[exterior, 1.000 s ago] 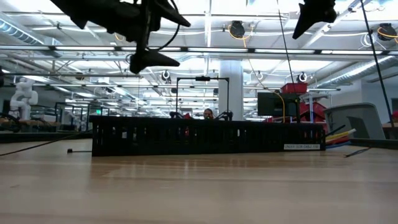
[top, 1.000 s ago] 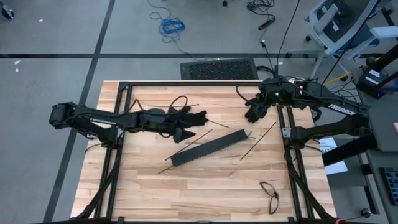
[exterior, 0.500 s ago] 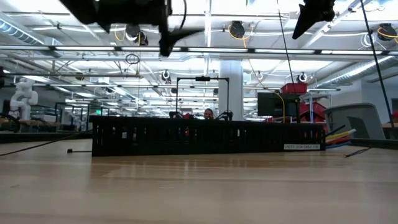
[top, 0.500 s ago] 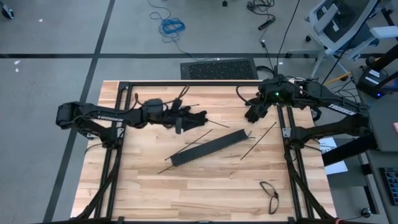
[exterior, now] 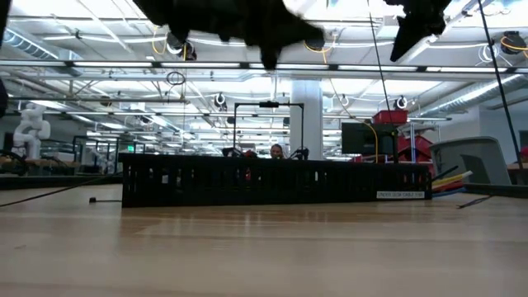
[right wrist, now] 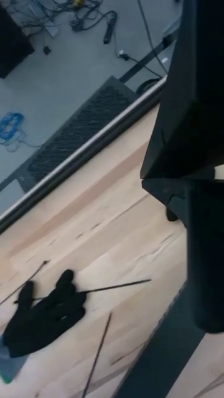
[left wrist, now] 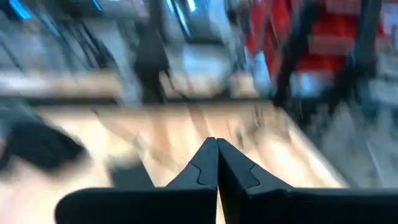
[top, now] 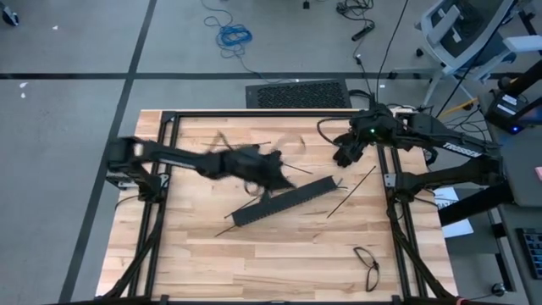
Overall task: Ziptie cables
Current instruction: Close the cable duct
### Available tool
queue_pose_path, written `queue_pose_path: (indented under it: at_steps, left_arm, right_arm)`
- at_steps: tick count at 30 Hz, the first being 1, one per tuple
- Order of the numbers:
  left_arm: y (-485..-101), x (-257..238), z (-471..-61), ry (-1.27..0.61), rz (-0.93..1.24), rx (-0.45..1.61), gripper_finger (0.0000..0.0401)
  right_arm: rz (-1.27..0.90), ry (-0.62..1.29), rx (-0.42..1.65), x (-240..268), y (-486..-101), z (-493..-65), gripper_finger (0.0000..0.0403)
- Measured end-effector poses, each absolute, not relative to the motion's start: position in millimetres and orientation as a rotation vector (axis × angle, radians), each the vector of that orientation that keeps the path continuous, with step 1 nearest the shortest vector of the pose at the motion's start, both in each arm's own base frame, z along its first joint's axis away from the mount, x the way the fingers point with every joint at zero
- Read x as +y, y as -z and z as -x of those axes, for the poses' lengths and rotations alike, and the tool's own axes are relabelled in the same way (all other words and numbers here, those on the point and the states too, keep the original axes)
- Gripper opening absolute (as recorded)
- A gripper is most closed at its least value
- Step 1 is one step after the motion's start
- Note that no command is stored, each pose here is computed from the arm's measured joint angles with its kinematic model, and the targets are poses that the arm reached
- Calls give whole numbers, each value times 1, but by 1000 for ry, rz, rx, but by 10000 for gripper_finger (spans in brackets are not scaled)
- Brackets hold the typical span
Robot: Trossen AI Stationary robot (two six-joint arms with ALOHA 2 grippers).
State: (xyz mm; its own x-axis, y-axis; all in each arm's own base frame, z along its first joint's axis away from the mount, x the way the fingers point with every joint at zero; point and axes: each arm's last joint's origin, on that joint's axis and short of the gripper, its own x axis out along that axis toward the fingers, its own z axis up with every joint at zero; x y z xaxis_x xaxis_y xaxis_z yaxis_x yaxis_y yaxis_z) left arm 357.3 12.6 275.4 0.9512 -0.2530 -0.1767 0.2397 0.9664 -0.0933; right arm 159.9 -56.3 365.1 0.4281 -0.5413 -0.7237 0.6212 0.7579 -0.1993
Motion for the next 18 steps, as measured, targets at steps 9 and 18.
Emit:
queue_pose_path:
  at_steps: [9, 18]
  left_arm:
    - [-221, 6, -397, 202, 45, 240, 1]
    - [-250, 32, -431, 389, 9, 77, 0]
  right_arm:
    - [-167, 762, 946, -58, -324, -165, 0]
    - [-158, 789, 995, -67, -300, -165, 0]
